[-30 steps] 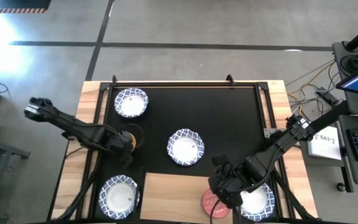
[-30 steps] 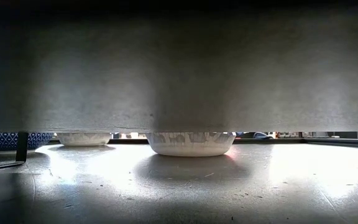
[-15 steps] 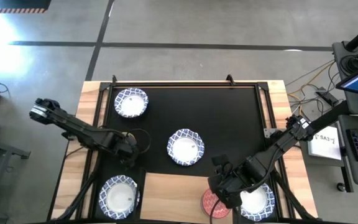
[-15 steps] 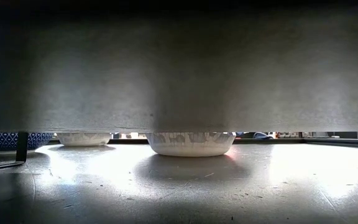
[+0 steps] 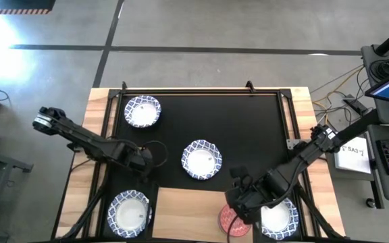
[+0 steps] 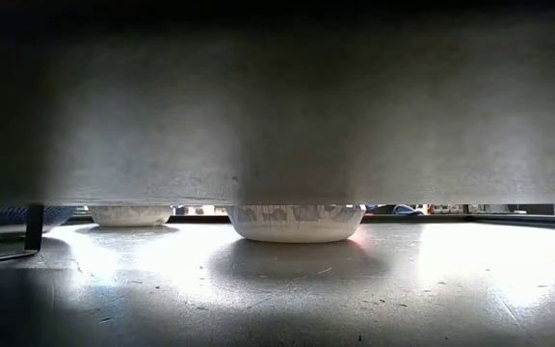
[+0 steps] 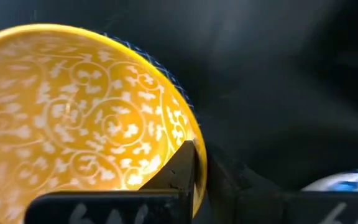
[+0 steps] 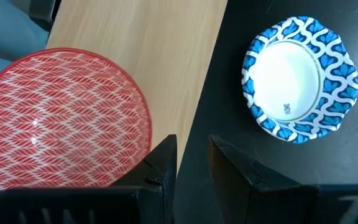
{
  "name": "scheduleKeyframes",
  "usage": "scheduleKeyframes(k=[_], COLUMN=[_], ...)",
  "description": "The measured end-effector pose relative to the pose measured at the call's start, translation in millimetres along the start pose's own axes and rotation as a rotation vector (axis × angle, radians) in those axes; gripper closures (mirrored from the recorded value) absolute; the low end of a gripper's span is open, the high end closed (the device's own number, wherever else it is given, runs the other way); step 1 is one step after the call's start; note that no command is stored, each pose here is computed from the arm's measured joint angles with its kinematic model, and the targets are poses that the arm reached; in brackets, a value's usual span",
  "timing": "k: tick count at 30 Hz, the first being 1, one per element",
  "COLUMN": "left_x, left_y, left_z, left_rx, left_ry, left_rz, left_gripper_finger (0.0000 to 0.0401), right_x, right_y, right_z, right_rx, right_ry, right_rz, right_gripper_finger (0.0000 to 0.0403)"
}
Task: Place and stack bowls onto a shelf
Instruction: Stack the small yellow bowl on top of the small red bowl on the shelf
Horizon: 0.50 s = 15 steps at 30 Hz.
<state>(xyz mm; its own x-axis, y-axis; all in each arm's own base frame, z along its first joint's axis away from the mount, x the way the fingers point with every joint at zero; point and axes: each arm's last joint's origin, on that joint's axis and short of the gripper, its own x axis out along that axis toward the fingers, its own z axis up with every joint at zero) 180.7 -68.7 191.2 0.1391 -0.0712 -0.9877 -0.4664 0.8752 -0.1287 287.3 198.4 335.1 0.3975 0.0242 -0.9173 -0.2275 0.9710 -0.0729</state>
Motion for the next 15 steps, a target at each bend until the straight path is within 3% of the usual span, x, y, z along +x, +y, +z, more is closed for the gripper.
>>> scheduleKeyframes(k=[10, 15], left_x=[-51, -71], left_y=[-20, -21], left_z=[30, 44], left_rx=[0.187, 0.25], left_ry=[-0.251, -0.347], left_rz=[-0.028, -0.006], left_gripper_finger=[0.0398, 0.0398], right_x=[4, 7], right_y=[-22, -37], right_z=[3, 6], right_rx=[0.001, -0.084], right_ry=[0.04, 0.048], right_rz=[-0.036, -0.082], right_gripper_finger=[0.0321, 0.0321])
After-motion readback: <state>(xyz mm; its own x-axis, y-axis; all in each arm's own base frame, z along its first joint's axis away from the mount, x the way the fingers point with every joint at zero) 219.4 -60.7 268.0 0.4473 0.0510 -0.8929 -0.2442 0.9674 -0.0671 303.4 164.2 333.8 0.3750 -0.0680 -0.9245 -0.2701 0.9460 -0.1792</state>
